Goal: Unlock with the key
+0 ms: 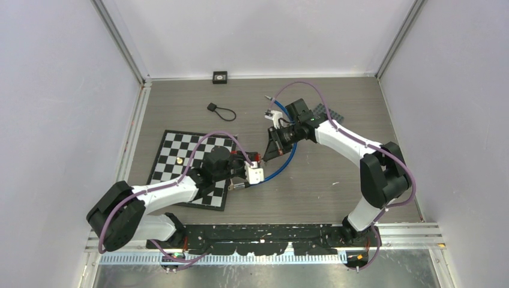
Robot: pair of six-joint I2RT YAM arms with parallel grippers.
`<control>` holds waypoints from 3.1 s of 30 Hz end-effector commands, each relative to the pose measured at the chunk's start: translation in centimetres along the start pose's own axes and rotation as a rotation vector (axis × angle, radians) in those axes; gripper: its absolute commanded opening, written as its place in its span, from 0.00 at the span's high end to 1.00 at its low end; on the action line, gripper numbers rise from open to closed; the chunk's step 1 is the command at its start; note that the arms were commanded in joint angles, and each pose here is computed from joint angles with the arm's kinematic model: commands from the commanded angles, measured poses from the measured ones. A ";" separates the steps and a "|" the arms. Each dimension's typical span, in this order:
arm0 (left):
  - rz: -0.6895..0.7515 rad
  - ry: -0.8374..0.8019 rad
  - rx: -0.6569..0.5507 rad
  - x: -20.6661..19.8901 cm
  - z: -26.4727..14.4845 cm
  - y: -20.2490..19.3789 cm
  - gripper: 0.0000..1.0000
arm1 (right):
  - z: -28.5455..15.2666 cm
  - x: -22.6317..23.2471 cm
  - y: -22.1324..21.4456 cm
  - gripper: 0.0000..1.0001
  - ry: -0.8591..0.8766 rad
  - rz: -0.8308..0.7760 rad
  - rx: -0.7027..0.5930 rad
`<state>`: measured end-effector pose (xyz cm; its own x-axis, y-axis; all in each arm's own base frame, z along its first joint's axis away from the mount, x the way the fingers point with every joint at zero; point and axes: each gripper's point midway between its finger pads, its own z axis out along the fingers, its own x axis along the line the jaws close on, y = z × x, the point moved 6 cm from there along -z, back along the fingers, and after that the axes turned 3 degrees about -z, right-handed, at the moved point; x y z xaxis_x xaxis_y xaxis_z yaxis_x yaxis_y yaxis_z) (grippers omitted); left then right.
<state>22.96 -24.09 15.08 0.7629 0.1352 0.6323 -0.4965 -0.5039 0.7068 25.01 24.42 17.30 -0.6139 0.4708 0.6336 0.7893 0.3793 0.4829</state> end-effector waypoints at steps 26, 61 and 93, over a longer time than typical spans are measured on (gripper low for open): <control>-0.007 -0.031 -0.276 0.9 -0.4 4.0 1.00 | -0.6 -0.1 0.5 0.99 0.041 -0.186 -0.120; -0.044 -0.017 -0.306 1.3 -0.7 3.9 1.00 | -0.3 -0.6 0.5 1.00 0.028 -0.188 -0.142; -0.043 -0.056 -0.362 0.1 -1.0 4.2 1.00 | -0.2 -1.2 0.8 1.00 0.014 -0.255 -0.187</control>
<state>21.64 -23.08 13.78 0.8159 0.1344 0.5624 -0.4822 -0.3786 0.7900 24.66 24.11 15.08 -0.6554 0.3564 0.6660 0.7546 0.3476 0.5566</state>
